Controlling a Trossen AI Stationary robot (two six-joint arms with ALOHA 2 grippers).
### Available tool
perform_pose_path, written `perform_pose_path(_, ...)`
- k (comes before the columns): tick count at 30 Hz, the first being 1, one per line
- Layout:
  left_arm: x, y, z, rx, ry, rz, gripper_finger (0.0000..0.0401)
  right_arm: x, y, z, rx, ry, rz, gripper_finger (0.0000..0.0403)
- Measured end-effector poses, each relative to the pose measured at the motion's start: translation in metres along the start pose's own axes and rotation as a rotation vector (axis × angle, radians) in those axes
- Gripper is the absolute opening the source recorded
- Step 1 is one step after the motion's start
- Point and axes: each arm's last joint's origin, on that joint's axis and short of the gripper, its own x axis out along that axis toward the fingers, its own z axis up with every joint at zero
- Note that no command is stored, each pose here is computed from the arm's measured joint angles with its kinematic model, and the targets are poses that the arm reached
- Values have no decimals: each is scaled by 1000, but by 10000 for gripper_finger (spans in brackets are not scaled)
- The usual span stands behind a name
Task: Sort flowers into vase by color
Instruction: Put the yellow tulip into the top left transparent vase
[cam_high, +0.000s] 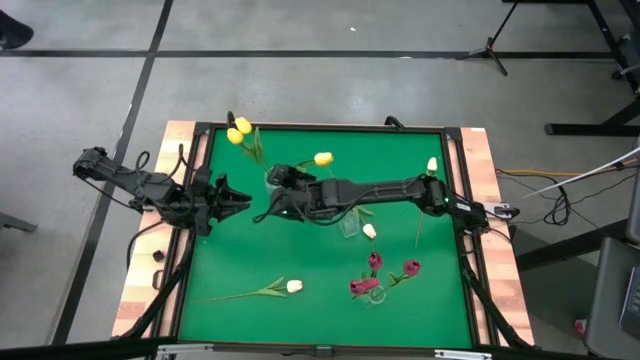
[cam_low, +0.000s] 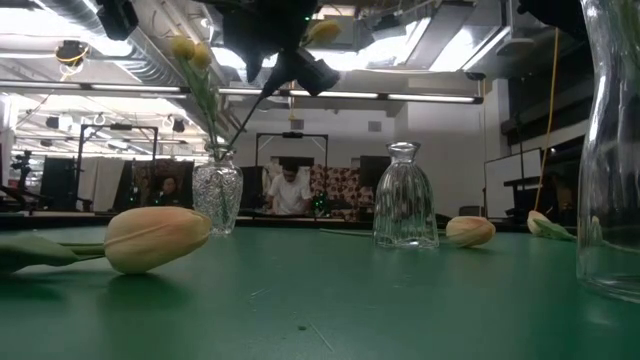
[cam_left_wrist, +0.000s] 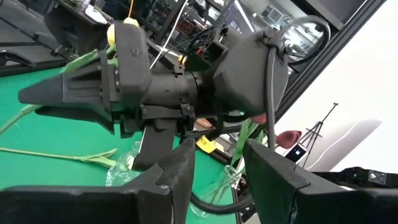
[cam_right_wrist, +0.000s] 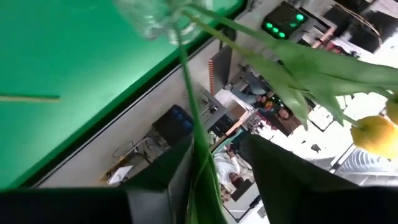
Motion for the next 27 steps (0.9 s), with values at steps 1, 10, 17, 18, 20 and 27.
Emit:
perform_pose_path(1, 0, 0, 0, 0, 0, 0, 135, 1, -2, -1, 16, 1, -10, 163)
perform_pose_path(10, 0, 0, 0, 0, -3, 2, 135, 15, -18, -12, 68, -4, -97, 182)
perform_pose_path(17, 0, 0, 0, 0, -3, 2, 135, 31, -19, -23, 91, -88, -85, 182)
perform_pose_path(18, 0, 0, 0, 0, -1, 1, 135, 33, -19, -24, 93, -97, -84, 182)
perform_pose_path(20, 0, 0, 0, 1, -1, 3, 135, 35, -19, -25, 96, -111, -82, 182)
perform_pose_path(27, 0, 0, 0, 1, 2, 0, 135, 34, -20, -24, 101, -133, -90, 182)
